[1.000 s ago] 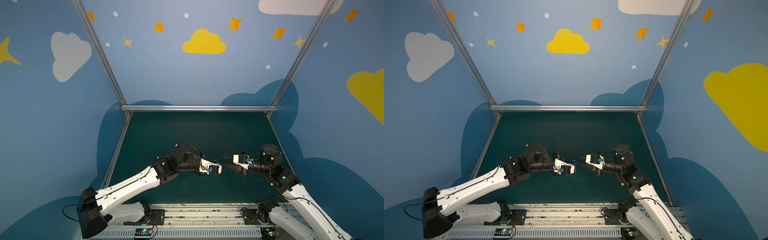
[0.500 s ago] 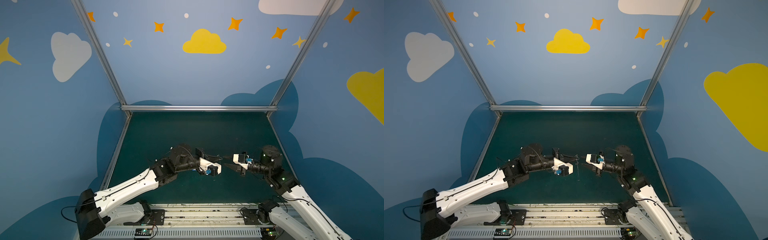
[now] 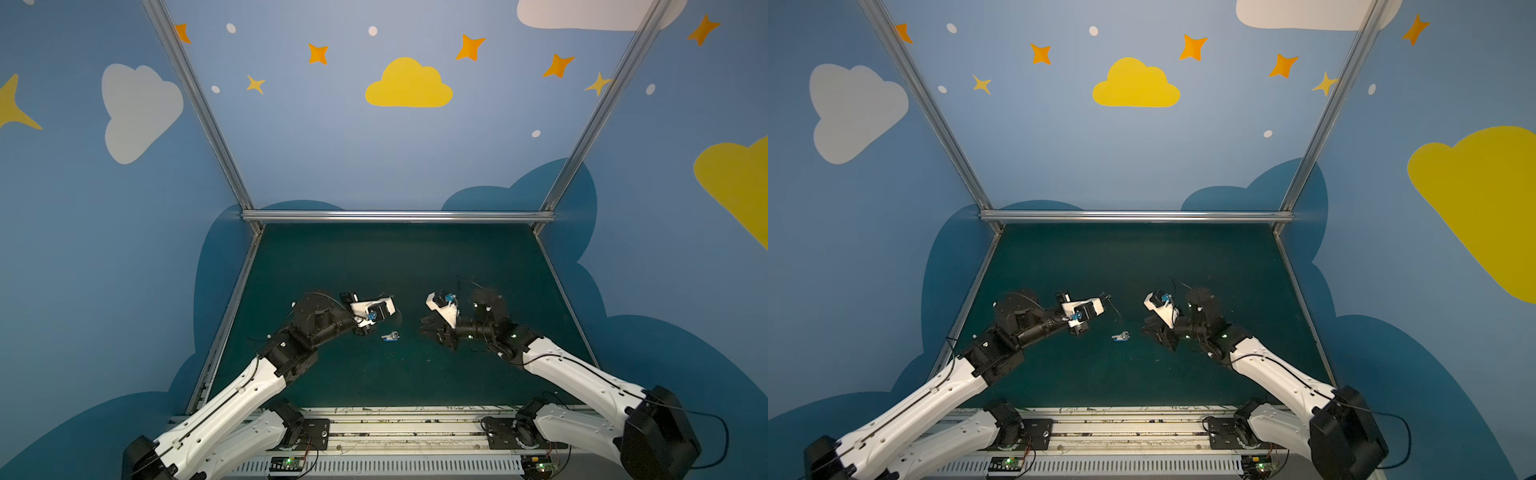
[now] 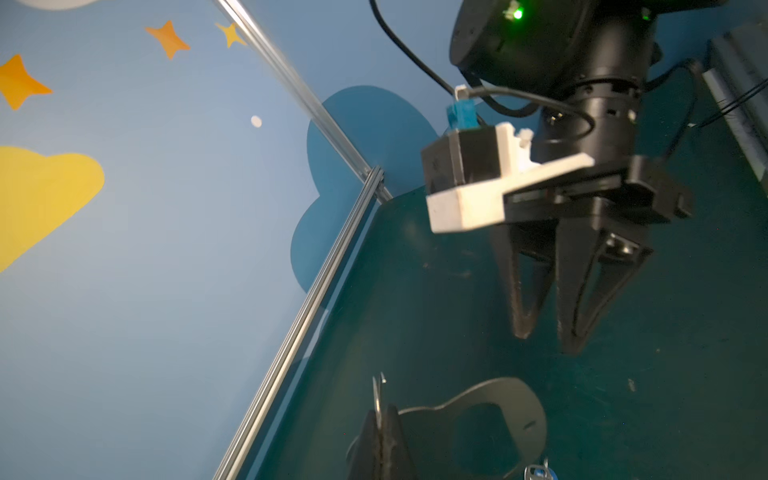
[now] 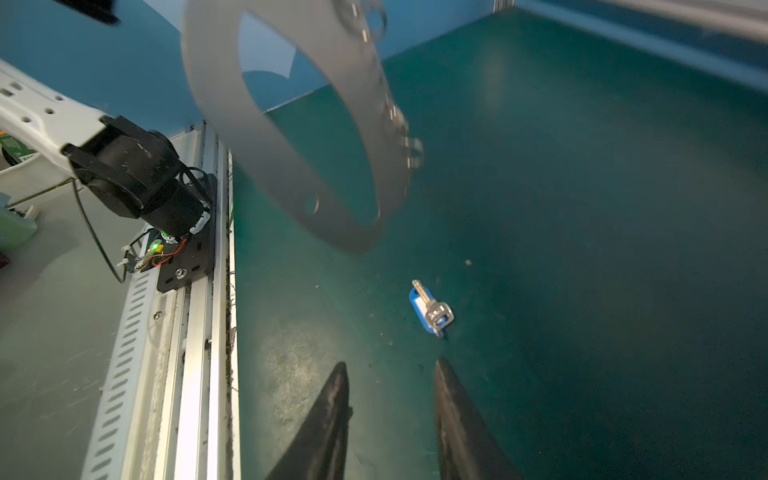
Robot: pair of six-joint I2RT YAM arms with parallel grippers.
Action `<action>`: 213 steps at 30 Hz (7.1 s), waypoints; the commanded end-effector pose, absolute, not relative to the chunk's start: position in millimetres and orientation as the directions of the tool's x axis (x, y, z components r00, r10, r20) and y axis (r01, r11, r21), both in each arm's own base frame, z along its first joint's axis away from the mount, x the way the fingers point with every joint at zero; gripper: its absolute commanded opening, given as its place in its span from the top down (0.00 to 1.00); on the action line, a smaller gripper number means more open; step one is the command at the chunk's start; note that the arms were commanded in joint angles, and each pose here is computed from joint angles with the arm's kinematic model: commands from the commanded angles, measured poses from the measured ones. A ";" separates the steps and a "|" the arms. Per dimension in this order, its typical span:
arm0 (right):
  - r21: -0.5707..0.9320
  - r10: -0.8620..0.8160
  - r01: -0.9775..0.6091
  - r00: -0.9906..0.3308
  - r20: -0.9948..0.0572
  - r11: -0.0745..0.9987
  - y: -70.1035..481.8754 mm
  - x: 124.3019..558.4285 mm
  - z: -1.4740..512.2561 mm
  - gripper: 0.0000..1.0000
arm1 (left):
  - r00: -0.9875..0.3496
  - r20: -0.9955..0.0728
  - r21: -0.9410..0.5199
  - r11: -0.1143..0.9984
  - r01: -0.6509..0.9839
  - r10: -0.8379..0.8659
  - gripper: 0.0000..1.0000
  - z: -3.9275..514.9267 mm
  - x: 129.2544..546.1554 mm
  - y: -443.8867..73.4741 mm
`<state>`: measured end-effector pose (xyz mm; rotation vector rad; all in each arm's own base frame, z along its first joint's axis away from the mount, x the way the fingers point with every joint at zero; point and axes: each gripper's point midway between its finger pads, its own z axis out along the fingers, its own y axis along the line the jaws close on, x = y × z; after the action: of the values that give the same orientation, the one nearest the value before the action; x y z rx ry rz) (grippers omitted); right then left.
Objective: Put the keys on the keyring
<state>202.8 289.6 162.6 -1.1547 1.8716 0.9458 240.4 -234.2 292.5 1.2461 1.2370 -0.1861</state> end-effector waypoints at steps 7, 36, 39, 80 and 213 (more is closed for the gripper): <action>0.232 -0.411 -0.793 -0.513 -0.753 0.564 303.6 231.0 105.0 0.65 | 0.350 -0.817 0.556 0.464 0.689 0.459 0.97 299.7 232.9 -204.0; -0.045 -0.846 -0.954 -0.241 -0.475 0.296 322.5 234.3 36.1 0.69 | 0.384 -0.788 0.595 0.433 0.677 0.482 0.97 303.3 218.3 -196.0; -0.054 -0.861 -0.956 -0.235 -0.452 0.289 322.4 236.6 30.4 0.70 | 0.385 -0.785 0.598 0.429 0.677 0.485 0.97 302.3 218.5 -196.1; -0.072 -0.859 -0.973 -0.157 -0.487 0.219 333.0 228.9 35.7 1.00 | 0.380 -0.782 0.599 0.429 0.676 0.494 0.97 300.1 221.3 -194.3; -0.222 -0.242 -0.969 0.191 -0.951 0.106 278.9 168.6 338.0 0.69 | 0.398 -0.899 0.427 0.166 0.889 0.181 0.97 344.2 190.9 -304.8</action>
<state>176.3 273.9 334.6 -1.3323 1.3428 0.8069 194.9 -302.1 323.0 1.3749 1.1245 -0.6110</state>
